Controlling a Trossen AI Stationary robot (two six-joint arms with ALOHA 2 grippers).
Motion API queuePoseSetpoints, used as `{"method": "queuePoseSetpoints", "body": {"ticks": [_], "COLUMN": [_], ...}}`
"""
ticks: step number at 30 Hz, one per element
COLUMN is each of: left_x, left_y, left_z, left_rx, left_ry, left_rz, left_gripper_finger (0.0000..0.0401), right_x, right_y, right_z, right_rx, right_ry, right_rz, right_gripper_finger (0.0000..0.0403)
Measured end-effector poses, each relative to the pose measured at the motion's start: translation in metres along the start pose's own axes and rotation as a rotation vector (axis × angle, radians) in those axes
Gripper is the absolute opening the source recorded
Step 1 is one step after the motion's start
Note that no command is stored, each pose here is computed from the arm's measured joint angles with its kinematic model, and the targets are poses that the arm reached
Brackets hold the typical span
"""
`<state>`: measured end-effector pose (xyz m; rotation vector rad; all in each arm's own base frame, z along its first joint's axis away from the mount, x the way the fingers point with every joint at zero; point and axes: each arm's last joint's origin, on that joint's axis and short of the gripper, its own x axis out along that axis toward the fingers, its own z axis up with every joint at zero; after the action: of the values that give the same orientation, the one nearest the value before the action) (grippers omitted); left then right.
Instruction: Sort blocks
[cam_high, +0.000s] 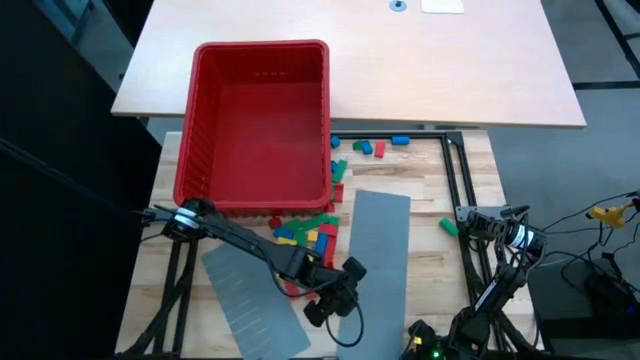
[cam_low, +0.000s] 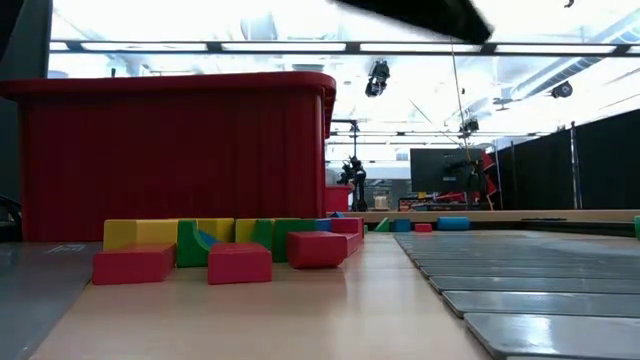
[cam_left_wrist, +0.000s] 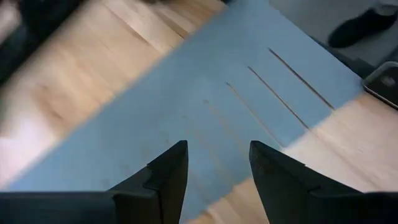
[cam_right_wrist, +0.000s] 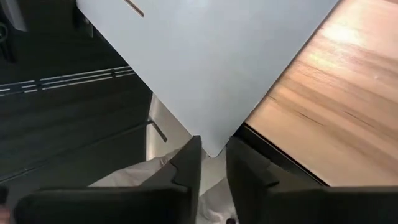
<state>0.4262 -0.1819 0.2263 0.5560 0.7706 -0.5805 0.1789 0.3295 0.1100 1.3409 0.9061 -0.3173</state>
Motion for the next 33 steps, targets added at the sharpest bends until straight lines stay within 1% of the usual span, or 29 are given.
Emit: {"method": "queuePoseSetpoints", "body": {"ticks": [4, 7, 12, 15, 23, 26, 30, 33], "left_x": [0.015, 0.025, 0.035, 0.04, 0.049, 0.049, 0.061, 0.068], "left_y": [-0.014, -0.02, -0.026, -0.027, -0.032, -0.03, -0.029, -0.026], "left_z": [-0.015, -0.025, -0.04, -0.047, -0.065, -0.065, -0.068, -0.064], "left_rx": [-0.031, -0.061, -0.112, -0.125, -0.195, -0.201, -0.241, -0.258], "left_ry": [0.007, -0.02, -0.02, -0.038, -0.055, -0.07, -0.07, -0.099], "left_rz": [-0.033, -0.047, -0.044, -0.034, -0.024, -0.004, 0.005, 0.014], "left_gripper_finger": [0.0153, 0.0153, 0.0145, 0.0129, 0.008, 0.0054, 0.0013, 0.0003], "right_x": [0.0, 0.0, 0.0, 0.0, 0.0, 0.0, 0.0, 0.0], "right_y": [0.001, 0.002, 0.003, 0.003, 0.003, 0.003, 0.003, 0.003], "right_z": [-0.001, -0.002, -0.002, -0.003, -0.003, -0.003, -0.004, -0.004], "right_rx": [0.004, 0.006, 0.009, 0.011, 0.013, 0.015, 0.017, 0.019], "right_ry": [0.006, 0.011, 0.023, 0.027, 0.037, 0.039, 0.042, 0.045], "right_rz": [0.001, 0.0, 0.001, 0.001, -0.001, -0.001, -0.001, -0.001], "right_gripper_finger": [0.0109, 0.014, 0.0176, 0.0182, 0.0183, 0.0183, 0.0183, 0.0183]}}
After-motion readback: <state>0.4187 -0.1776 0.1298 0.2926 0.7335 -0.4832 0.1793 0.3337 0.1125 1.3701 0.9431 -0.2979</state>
